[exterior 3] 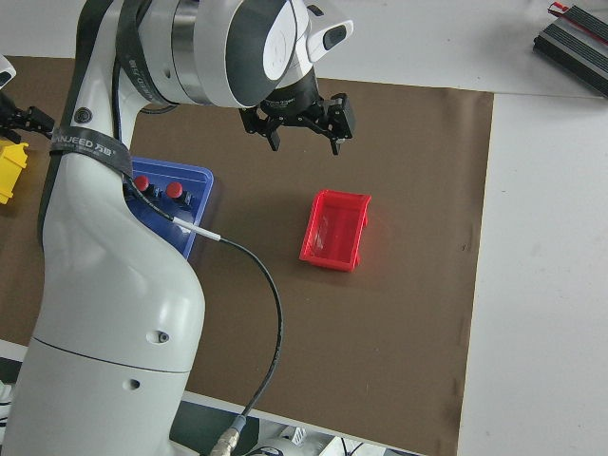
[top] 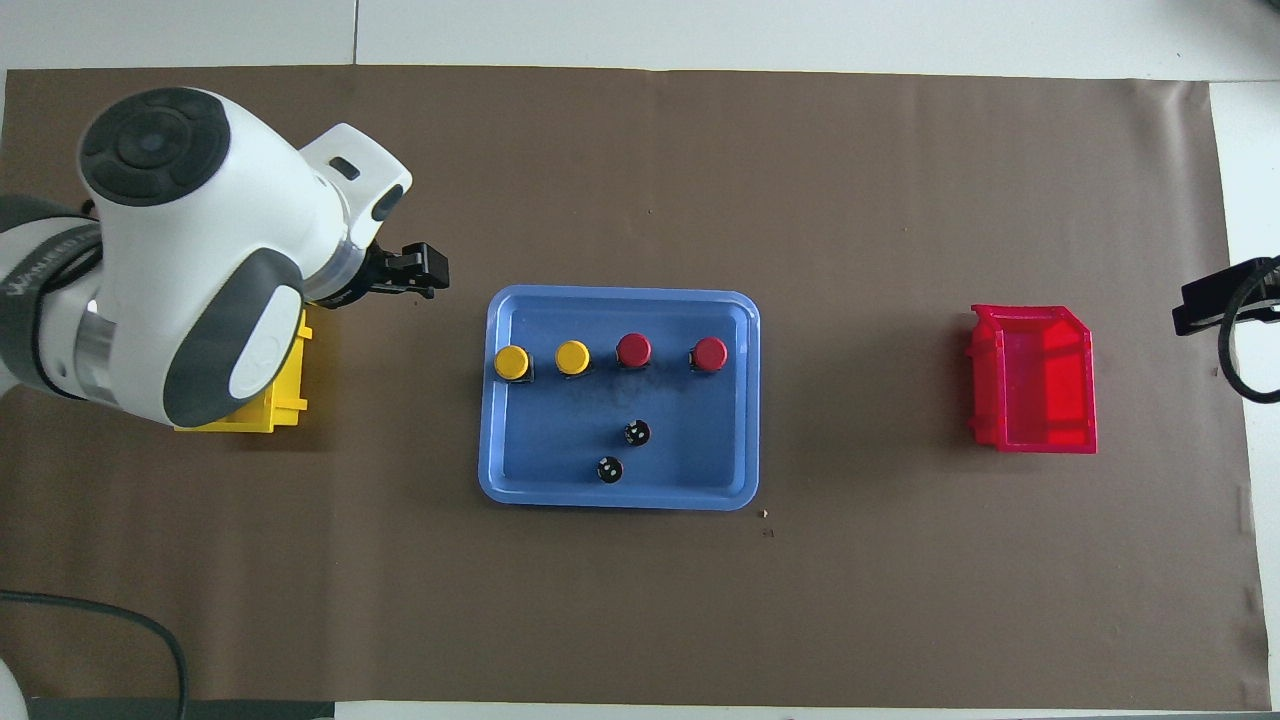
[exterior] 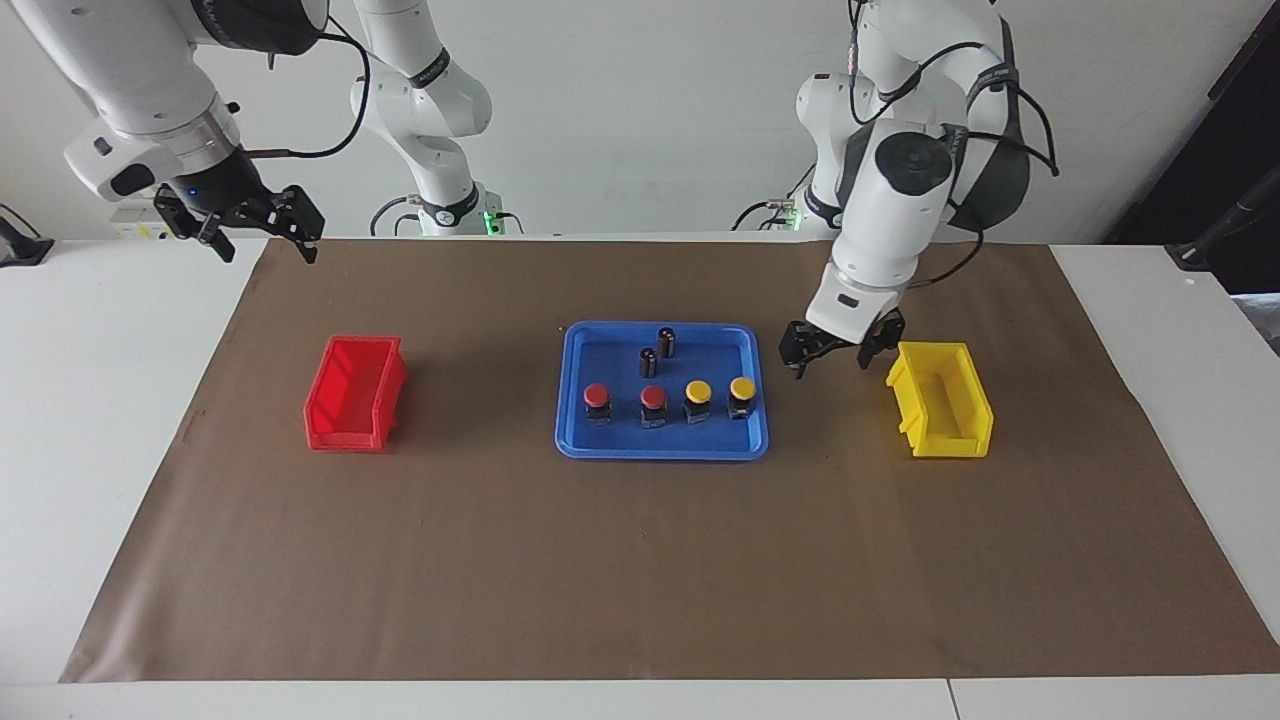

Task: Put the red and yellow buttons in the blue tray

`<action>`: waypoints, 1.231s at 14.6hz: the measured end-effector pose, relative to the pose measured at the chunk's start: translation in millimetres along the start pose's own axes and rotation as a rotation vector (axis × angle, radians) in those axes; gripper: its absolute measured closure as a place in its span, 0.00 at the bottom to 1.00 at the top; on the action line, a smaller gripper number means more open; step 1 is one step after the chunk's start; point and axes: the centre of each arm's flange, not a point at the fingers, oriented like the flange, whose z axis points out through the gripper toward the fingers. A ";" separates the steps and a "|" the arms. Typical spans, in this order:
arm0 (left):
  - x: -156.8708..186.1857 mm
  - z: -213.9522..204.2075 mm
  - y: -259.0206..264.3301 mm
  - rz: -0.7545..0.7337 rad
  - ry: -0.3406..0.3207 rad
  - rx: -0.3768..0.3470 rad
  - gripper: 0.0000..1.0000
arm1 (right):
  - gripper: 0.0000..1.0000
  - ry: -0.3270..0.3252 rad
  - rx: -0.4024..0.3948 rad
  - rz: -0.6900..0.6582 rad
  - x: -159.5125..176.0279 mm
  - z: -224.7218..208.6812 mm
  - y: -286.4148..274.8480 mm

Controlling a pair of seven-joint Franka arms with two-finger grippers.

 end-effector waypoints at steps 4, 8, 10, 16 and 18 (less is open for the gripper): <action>1.4 -48.3 -105.5 0.014 -0.012 -0.012 0.00 | 0.00 0.001 -0.001 -0.006 0.3 -0.2 -3.4; -7.2 -95.5 -166.1 0.047 0.002 -0.045 0.00 | 0.00 0.001 -0.001 -0.006 0.3 -0.2 -3.4; -7.6 -105.4 -171.2 0.053 0.012 -0.051 0.00 | 0.00 0.002 -0.001 -0.006 0.4 -0.4 -3.4; -13.4 -117.6 -167.5 0.072 -0.012 -0.053 0.00 | 0.00 0.002 -0.001 -0.006 0.4 -0.4 -3.4; -14.1 -118.5 -167.4 0.074 -0.016 -0.053 0.00 | 0.00 0.002 -0.001 -0.006 0.4 -0.4 -3.4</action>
